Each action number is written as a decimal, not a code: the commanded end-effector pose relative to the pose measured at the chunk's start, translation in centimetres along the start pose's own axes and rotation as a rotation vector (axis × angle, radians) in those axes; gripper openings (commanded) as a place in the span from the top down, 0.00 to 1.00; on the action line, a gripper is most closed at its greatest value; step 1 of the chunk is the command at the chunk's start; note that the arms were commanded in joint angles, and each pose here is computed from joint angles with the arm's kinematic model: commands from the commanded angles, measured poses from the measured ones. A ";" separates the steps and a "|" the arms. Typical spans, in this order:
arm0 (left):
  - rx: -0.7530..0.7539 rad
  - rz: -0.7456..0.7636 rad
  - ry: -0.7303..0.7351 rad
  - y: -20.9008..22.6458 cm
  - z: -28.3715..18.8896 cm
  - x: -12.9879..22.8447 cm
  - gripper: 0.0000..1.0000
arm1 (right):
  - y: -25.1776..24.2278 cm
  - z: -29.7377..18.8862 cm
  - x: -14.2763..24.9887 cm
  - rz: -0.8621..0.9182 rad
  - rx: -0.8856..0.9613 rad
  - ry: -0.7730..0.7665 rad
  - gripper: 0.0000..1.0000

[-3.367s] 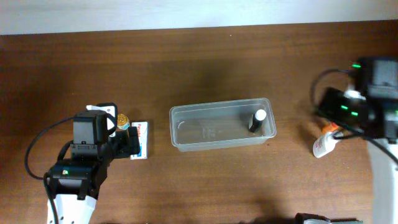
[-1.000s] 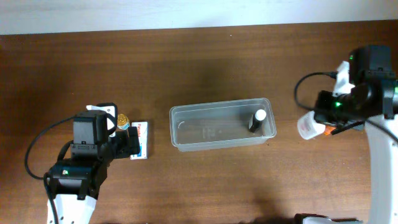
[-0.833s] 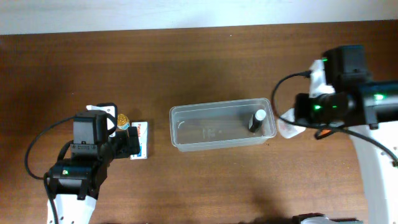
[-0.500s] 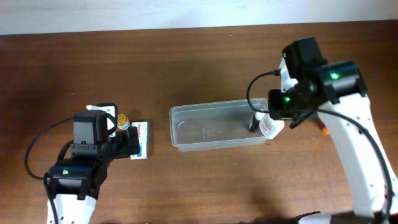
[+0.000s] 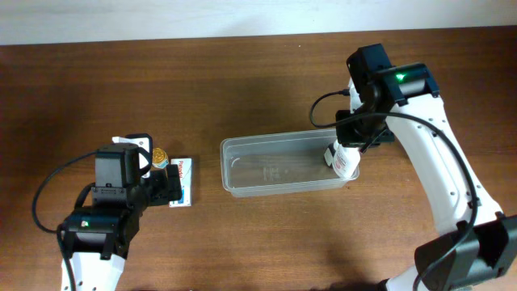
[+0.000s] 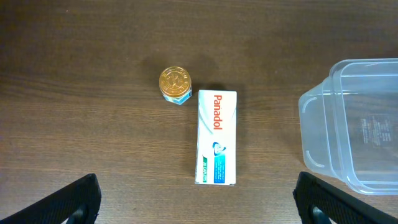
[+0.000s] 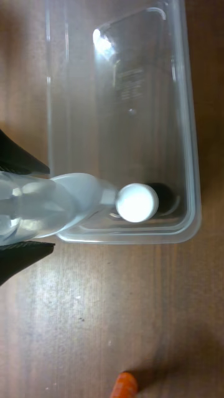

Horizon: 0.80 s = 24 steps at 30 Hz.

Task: Pack container
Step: 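Carry the white squeeze bottle into the container beside the dark bottle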

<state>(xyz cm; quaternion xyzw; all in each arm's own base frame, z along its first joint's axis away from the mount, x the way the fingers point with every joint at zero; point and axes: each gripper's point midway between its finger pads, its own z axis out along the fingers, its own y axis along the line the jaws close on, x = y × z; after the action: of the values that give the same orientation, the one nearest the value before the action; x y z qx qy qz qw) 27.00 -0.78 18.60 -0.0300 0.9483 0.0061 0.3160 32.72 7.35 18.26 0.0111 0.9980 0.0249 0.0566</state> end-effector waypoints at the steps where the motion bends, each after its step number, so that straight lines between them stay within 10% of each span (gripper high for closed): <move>1: 0.012 0.009 -0.016 -0.2 -0.4 -0.7 0.00 | 0.0 1.0 -0.2 -0.001 0.016 -0.004 0.83; 11: 0.011 0.009 -0.016 -0.2 -0.4 -0.7 0.00 | -0.5 5.6 1.4 0.000 0.030 0.055 0.82; 15: 0.011 0.009 -0.016 -0.2 -0.4 -0.7 0.00 | -0.4 5.6 1.3 -0.001 0.028 0.048 0.53; 24: 0.011 0.009 -0.015 -0.2 -0.4 -0.7 0.00 | -2.8 -3.7 -1.5 0.098 0.059 -0.219 0.37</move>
<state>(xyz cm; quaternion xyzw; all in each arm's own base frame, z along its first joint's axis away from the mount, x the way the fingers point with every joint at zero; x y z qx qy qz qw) 26.98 -0.78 18.58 -0.0300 0.9485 0.0060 0.3154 32.33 6.62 14.92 0.0166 0.9985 0.0080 0.0522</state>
